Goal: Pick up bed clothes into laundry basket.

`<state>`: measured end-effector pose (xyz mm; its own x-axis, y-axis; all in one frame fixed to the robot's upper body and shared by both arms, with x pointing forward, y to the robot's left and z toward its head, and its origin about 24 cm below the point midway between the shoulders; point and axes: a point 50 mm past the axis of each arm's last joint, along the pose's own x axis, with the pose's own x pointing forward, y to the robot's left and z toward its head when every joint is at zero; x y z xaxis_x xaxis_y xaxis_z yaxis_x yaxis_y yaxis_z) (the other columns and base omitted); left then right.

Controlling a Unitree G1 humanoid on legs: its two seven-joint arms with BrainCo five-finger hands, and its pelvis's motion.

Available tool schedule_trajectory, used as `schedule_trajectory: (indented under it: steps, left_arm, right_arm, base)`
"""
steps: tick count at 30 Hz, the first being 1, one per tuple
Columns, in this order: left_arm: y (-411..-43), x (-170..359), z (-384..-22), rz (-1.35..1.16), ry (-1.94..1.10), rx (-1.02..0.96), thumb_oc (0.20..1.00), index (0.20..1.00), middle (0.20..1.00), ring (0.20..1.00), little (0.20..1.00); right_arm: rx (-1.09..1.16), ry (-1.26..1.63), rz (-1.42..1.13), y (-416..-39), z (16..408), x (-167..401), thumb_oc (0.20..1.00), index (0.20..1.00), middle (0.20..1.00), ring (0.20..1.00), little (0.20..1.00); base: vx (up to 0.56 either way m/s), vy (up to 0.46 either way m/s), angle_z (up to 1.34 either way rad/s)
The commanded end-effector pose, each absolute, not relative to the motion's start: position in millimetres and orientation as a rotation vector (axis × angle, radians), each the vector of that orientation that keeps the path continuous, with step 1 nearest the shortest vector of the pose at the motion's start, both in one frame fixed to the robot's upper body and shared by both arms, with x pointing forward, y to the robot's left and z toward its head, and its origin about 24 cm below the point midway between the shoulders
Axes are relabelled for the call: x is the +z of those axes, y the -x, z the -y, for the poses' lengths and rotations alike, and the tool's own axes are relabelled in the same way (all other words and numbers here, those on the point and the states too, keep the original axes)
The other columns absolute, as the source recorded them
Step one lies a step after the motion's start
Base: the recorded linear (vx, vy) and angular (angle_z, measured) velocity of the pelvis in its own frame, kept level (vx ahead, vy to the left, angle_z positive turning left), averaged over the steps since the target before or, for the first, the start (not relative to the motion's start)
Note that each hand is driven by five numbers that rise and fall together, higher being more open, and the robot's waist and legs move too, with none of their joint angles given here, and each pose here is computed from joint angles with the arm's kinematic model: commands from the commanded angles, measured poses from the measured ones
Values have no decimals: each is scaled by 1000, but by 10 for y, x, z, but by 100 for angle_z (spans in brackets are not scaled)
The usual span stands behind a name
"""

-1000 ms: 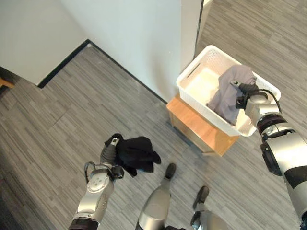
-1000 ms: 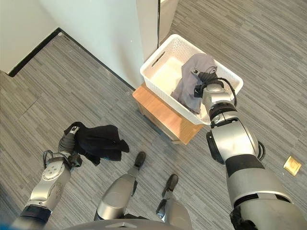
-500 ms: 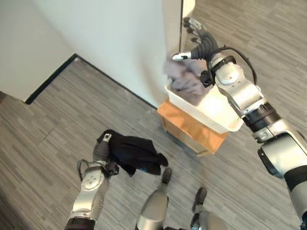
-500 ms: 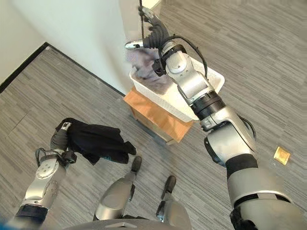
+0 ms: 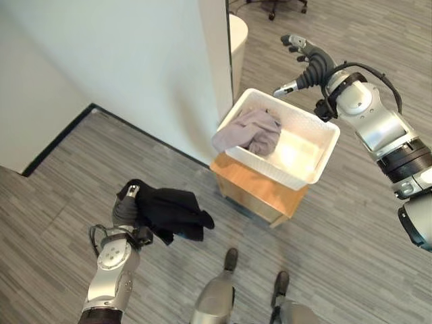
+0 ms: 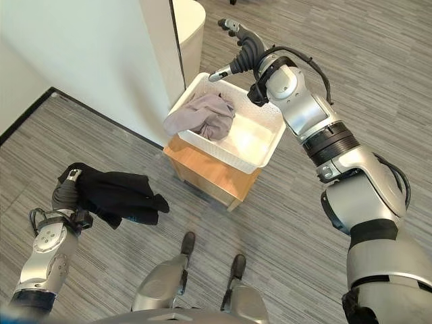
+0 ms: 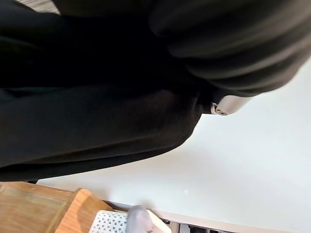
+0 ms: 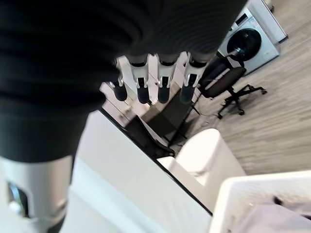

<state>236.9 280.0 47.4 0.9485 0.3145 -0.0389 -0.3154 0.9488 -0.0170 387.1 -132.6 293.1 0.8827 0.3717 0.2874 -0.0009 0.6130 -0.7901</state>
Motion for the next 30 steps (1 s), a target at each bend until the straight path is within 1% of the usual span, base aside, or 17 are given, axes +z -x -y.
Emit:
schedule_trajectory:
  steps: [1,2,7,8,10,12,13,14,15,20,21,26,30]
  left_arm:
    - [-2364,713,-2803,85,-45,277,200,200,200,200,200]
    - [-2377,727,-2808,90,-52,275,200,200,200,200,200]
    - [-2434,819,-2817,124,-81,259,200,200,200,200,200]
    - [-2494,941,-2826,170,-105,248,200,200,200,200,200]
    - [-2520,1007,-2832,193,-116,243,200,200,200,200,200]
    - [-2621,1236,-2816,274,-146,208,200,200,200,200,200]
    - [-2622,1236,-2816,274,-146,208,200,200,200,200,200]
    - [-2655,1301,-2802,298,-147,197,200,200,200,200,200]
    - [-2742,1461,-2760,351,-152,162,200,200,200,200,200]
    - [-2826,1731,-2676,436,-165,91,200,200,200,200,200]
    - [-2829,1837,-2617,472,-166,48,200,200,200,200,200]
    - [-2820,2030,-2506,537,-194,-24,200,200,200,200,200]
    - [-2791,2172,-2388,597,-199,-85,200,200,200,200,200]
  right_arm:
    - [192,1020,521,-3838,1305,2959,1000,1000,1000,1000,1000]
    - [177,1106,532,-3826,1320,2950,1000,1000,1000,1000,1000]
    - [207,1179,540,-3783,1323,2826,1000,1000,1000,1000,1000]
    - [251,1191,522,-3765,1301,2653,1000,1000,1000,1000,1000]
    - [266,1202,505,-3757,1309,2576,1000,1000,1000,1000,1000]
    - [352,1164,445,-3739,1223,2187,1000,1000,1000,1000,1000]
    - [352,1164,445,-3739,1224,2187,1000,1000,1000,1000,1000]
    - [376,1132,422,-3739,1174,2069,1000,1000,1000,1000,1000]
    - [439,1075,383,-3710,1024,1805,1000,1000,1000,1000,1000]
    - [527,1022,308,-3617,763,1329,1000,1000,1000,1000,1000]
    - [559,1016,288,-3569,679,1189,1000,1000,1000,1000,1000]
    - [595,1006,280,-3506,579,1069,1000,1000,1000,1000,1000]
    - [577,985,289,-3484,585,1038,1000,1000,1000,1000,1000]
  base:
    - [0,0,0]
    - [0,0,0]
    - [4,-1,1]
    - [15,-2,7]
    - [14,-6,10]
    - [13,-8,14]
    - [0,0,15]
    - [6,8,12]
    - [7,17,14]
    - [9,8,12]
    - [11,12,7]
    - [3,9,7]
    - [1,7,5]
